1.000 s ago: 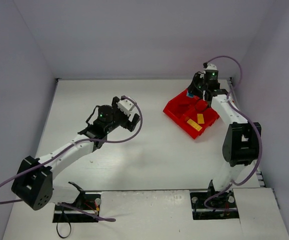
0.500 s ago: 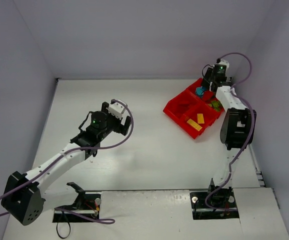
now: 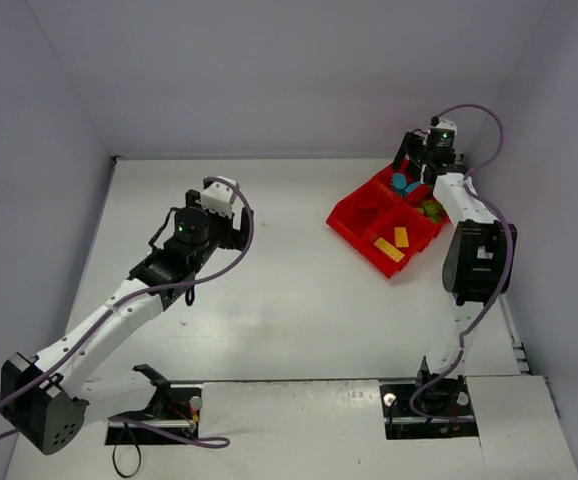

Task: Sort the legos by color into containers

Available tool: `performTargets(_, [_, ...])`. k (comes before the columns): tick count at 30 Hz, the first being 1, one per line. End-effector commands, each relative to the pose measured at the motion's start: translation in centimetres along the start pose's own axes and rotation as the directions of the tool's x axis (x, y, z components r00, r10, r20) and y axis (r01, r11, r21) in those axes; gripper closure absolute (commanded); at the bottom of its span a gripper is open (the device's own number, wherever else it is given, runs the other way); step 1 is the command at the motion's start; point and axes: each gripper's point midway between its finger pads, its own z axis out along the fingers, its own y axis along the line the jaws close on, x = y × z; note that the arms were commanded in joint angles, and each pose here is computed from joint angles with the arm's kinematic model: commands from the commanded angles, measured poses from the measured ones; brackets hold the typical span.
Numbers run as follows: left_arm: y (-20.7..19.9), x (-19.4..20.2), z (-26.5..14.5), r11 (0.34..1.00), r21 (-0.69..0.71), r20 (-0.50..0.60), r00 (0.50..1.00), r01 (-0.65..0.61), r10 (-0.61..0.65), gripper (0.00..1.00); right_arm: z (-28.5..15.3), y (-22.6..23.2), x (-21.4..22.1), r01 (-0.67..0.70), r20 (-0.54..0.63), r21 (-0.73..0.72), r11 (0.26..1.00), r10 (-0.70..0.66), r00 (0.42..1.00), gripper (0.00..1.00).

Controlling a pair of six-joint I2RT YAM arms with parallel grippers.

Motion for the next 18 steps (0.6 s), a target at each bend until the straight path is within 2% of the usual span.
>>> performTargets(1, [1.8,-4.0,-1.2,0.992,-0.095,0.072,0.995,0.081,-0.075,0.17,-8.9,3.1,-8.7,0.042,0.236,-0.089,0.995,-0.021,0.972,0.16])
performTargets(2, [2.2,-4.4,-1.3,0.989,-0.119,0.079,0.994,0.084,-0.075,0.17,-9.4,2.7,-7.7,0.051,0.222,-0.079,0.996,-0.032,0.975,0.15])
performTargets(3, [3.2,-5.1,-1.7,0.98,-0.169,0.097,0.991,0.105,-0.089,0.16,-14.2,2.9,-9.2,0.071,0.29,-0.084,0.994,-0.044,0.956,0.0])
performTargets(4, [3.2,-5.1,-1.7,0.98,-0.169,0.097,0.991,0.105,-0.089,0.16,-14.3,2.9,-9.2,0.071,0.291,-0.084,0.994,-0.044,0.956,0.0])
performTargets(6, [4.0,-5.8,-2.1,0.972,-0.204,0.112,0.989,0.119,-0.098,0.17,-17.8,2.6,-9.3,0.085,0.332,-0.079,0.993,-0.054,0.942,0.0])
performTargets(9, [5.2,-6.7,-2.8,0.958,-0.249,0.132,0.985,0.143,-0.113,0.16,-20.3,1.6,-8.1,0.082,0.344,-0.056,0.995,-0.058,0.937,0.0])
performTargets(12, [6.0,-7.4,-3.4,0.948,-0.274,0.143,0.981,0.164,-0.129,0.16,-25.8,0.7,-8.1,0.041,0.424,-0.029,0.999,-0.025,0.905,0.0])
performTargets(18, [6.9,-7.4,-4.0,0.939,-0.298,0.132,0.981,0.173,-0.139,0.16,-31.9,0.1,-6.0,0.077,0.494,-0.042,0.996,-0.047,0.868,0.0])
